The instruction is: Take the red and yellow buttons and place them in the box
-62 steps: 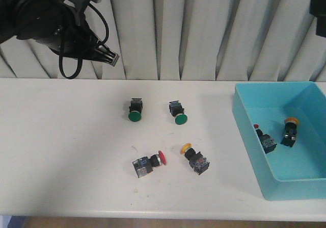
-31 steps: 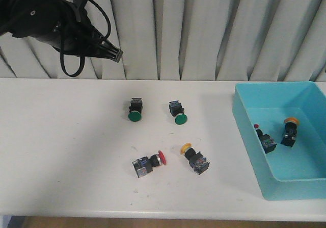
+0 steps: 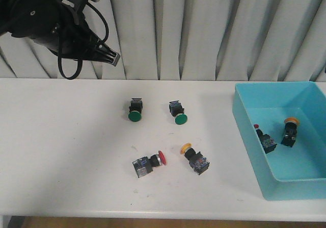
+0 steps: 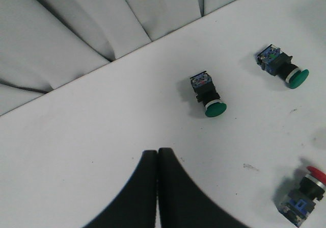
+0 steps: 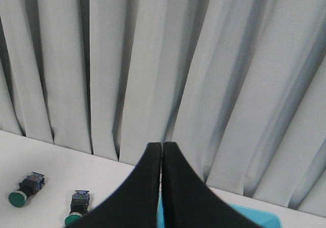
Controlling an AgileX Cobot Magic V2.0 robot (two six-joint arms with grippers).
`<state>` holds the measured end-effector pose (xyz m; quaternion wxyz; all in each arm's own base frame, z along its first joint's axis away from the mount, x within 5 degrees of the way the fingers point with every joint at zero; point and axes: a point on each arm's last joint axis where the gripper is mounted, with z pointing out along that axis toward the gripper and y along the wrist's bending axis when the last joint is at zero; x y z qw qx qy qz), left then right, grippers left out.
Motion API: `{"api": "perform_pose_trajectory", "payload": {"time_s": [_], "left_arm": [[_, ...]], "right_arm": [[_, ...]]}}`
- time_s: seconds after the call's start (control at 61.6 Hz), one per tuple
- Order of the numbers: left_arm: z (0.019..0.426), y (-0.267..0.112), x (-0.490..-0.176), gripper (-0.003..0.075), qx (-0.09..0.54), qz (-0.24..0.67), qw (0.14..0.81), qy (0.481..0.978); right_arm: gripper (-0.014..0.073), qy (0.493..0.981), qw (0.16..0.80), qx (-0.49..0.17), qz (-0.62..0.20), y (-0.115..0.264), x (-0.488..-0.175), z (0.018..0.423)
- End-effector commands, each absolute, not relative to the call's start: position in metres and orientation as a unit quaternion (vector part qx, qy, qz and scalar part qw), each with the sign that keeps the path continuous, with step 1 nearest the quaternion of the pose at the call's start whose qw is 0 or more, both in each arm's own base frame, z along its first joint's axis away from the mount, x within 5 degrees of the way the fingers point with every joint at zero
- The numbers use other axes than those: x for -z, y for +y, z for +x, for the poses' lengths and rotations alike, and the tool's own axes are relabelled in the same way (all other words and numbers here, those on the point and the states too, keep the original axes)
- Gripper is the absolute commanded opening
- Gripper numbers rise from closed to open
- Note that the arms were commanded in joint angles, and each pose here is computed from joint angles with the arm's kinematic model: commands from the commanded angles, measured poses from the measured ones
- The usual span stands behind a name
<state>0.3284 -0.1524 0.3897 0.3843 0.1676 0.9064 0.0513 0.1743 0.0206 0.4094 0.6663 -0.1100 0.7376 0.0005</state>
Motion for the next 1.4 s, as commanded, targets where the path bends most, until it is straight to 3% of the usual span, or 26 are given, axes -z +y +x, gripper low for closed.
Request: {"api": "perform_pose_trajectory", "payload": {"time_s": [0.0, 0.26, 0.438, 0.568, 0.682, 0.925, 1.169, 1.38], "left_arm": [[0.320, -0.148, -0.415, -0.0008, -0.039, 0.160, 0.433, 0.886], [0.317, -0.140, -0.426, -0.0008, -0.061, 0.167, 0.461, 0.870], [0.275, -0.104, -0.427, -0.0008, -0.013, 0.166, 0.557, 0.813], [0.223, -0.070, -0.384, -0.0008, 0.018, 0.164, 0.617, 0.770], [0.170, -0.036, -0.335, -0.0006, 0.033, 0.107, 0.635, 0.764], [0.084, -0.001, -0.245, -0.0006, -0.050, 0.062, 0.667, 0.740], [0.059, 0.003, -0.189, -0.0006, -0.044, 0.011, 0.712, 0.701], [0.057, 0.003, -0.187, -0.0006, -0.048, 0.007, 0.712, 0.701]], "right_arm": [[-0.0008, 0.703, 0.704, 0.007, -0.101, 0.019, -0.426, 0.171], [-0.0008, 0.703, 0.704, 0.007, -0.101, 0.019, -0.426, 0.171], [-0.0008, 0.704, 0.703, 0.007, -0.101, 0.019, -0.426, 0.171], [-0.0008, 0.704, 0.703, 0.007, -0.101, 0.019, -0.426, 0.171], [-0.0008, 0.704, 0.703, 0.007, -0.101, 0.019, -0.426, 0.171], [-0.0008, 0.704, 0.703, 0.007, -0.101, 0.019, -0.426, 0.171], [-0.0008, 0.704, 0.703, 0.007, -0.101, 0.019, -0.426, 0.171], [-0.0008, 0.704, 0.703, 0.007, -0.101, 0.019, -0.426, 0.171]]}}
